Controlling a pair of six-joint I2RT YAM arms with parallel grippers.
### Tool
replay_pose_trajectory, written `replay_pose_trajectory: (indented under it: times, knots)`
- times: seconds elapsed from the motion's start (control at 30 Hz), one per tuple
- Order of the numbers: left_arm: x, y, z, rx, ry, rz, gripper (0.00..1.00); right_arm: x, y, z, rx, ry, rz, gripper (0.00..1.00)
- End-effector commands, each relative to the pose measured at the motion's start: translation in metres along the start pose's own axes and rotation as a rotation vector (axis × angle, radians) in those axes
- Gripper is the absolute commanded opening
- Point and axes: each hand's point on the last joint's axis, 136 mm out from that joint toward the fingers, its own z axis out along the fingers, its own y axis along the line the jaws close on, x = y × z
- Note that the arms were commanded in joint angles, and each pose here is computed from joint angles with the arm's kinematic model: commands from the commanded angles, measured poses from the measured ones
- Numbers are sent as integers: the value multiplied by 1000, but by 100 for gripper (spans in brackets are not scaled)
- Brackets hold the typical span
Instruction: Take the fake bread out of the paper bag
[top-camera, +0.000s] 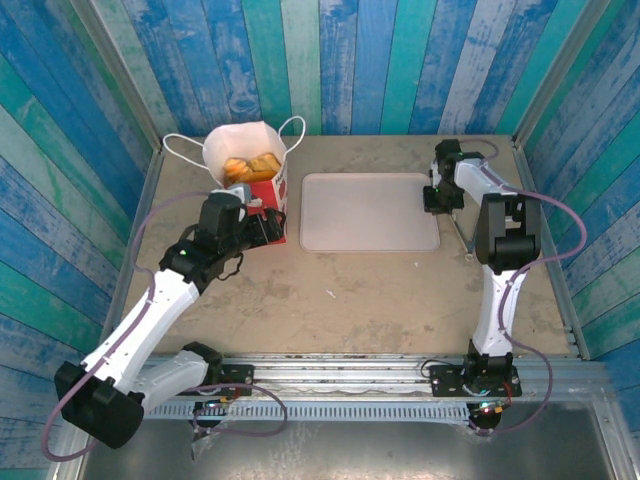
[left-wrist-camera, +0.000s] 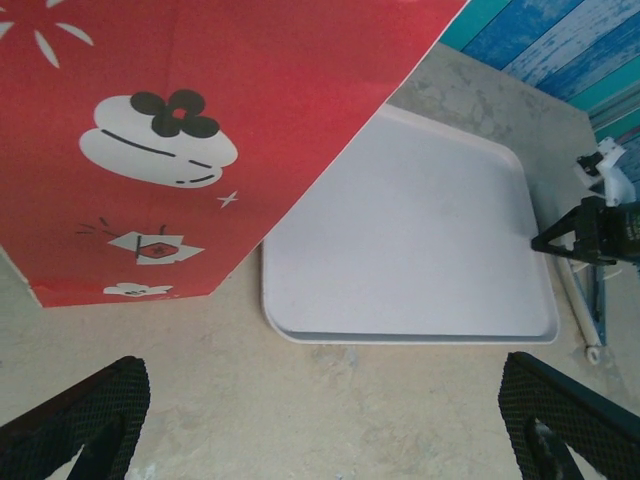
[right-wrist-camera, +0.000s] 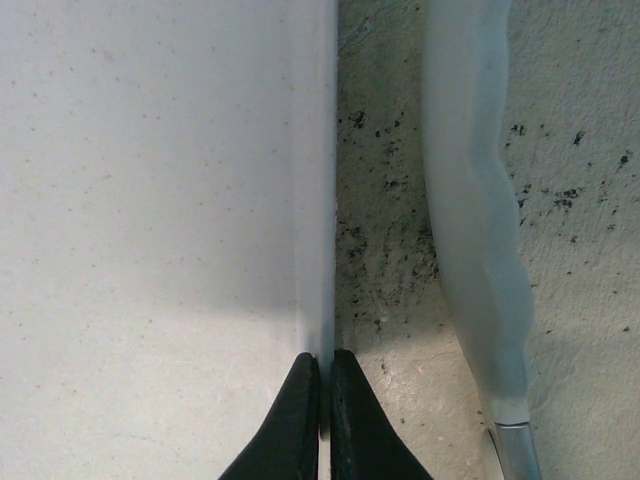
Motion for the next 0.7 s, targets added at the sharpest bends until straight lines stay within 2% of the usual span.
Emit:
replay_pose_trajectory:
  times: [0.0,0.3,0.4,0.5,0.57,0.6,0.67]
  knots:
    - [-14,-4,-17,-8,-45,50,94,20,7,2,-42,75,-36,4]
    - [-30,-20,-31,46,-88,65,94,32,6,4,-36,89,-57,5]
    - [-36,-24,-36,50,-98,65,94,33,5,3,-29,95,-27,9]
    - [-40,-25,-42,41,-107,68,94,28,8,-8,-44,68,-12,20]
    - [-45,-26,-47,38,-119,77,98,20,18,-26,-99,21,-16,33]
    - [-47,-28,-50,43,-125,86,100,16,22,-37,-117,-5,-18,36]
    - [-56,-33,-56,52,-145,104,94,6,31,-66,-171,-74,-16,43]
